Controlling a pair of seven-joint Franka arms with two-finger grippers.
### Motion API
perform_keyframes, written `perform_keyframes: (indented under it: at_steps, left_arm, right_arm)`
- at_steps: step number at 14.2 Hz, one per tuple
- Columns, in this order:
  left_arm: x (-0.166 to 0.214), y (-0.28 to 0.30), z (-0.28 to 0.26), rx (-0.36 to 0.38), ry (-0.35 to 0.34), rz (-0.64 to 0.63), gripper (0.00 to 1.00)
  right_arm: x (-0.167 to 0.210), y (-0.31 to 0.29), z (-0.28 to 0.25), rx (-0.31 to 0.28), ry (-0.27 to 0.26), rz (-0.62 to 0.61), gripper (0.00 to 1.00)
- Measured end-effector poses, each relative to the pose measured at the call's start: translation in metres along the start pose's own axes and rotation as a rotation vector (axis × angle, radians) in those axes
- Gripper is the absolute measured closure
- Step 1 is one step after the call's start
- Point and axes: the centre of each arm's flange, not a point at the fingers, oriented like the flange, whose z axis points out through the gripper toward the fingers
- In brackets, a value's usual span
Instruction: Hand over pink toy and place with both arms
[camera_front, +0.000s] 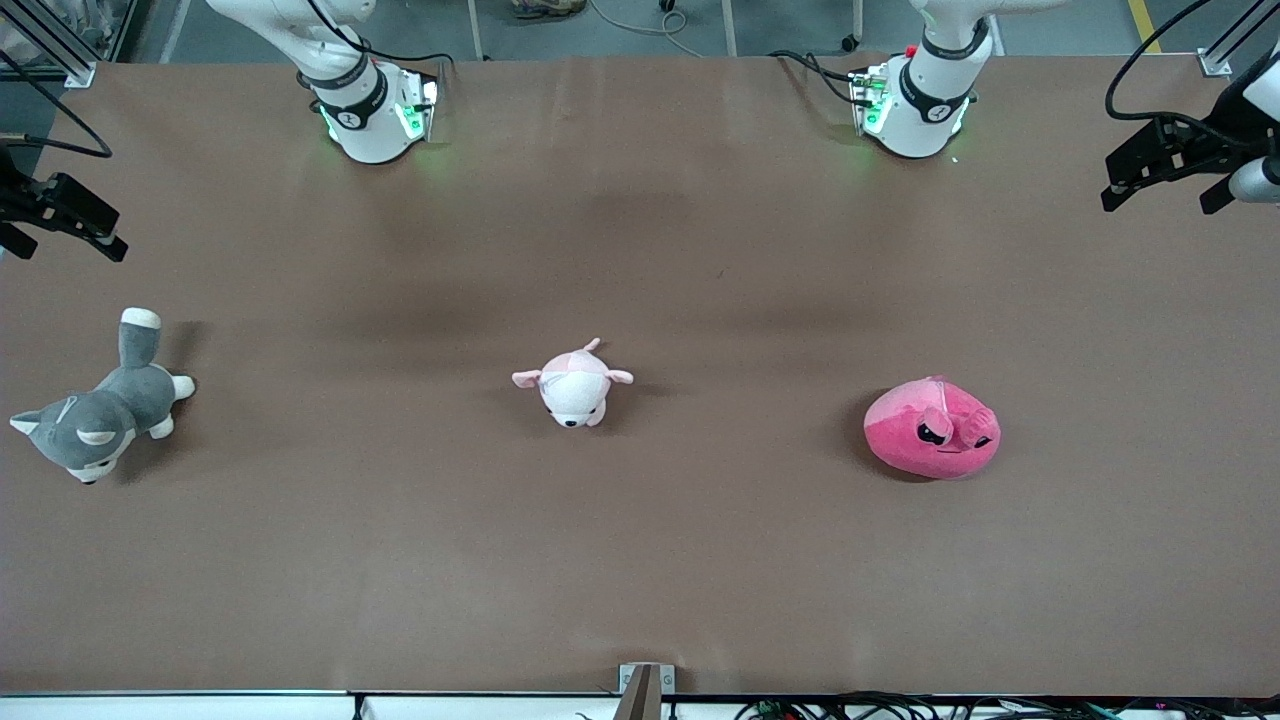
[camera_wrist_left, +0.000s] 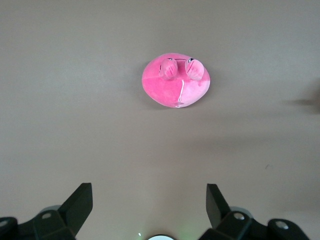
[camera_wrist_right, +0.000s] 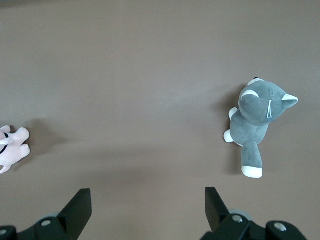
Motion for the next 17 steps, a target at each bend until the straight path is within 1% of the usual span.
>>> perform_keyframes:
  at_steps: [4,7,11,13,16,17]
  left_arm:
    - [0.002,-0.003,0.003,-0.001,-0.006,-0.004,0.0]
    - [0.014,-0.011,0.022,-0.004,-0.037,-0.019,0.0]
    - [0.058,-0.052,0.091,-0.011,-0.049,-0.08,0.0]
    - [0.078,-0.055,0.128,-0.012,-0.03,-0.082,0.0]
    - [0.099,-0.056,0.176,-0.014,0.019,-0.083,0.0]
    - [0.105,-0.055,0.191,-0.026,0.03,-0.089,0.0]
  right_arm:
    - [0.0,0.0,0.0,0.0,0.0,0.0,0.0]
    - [0.0,0.0,0.0,0.0,-0.001,0.0,0.0]
    - [0.0,0.0,0.0,0.0,-0.001,0.001,0.0]
    - [0.0,0.0,0.0,0.0,-0.001,0.001,0.0]
    - [0.0,0.0,0.0,0.0,-0.001,0.001,0.0]
    - [0.0,0.0,0.0,0.0,-0.001,0.001,0.0]
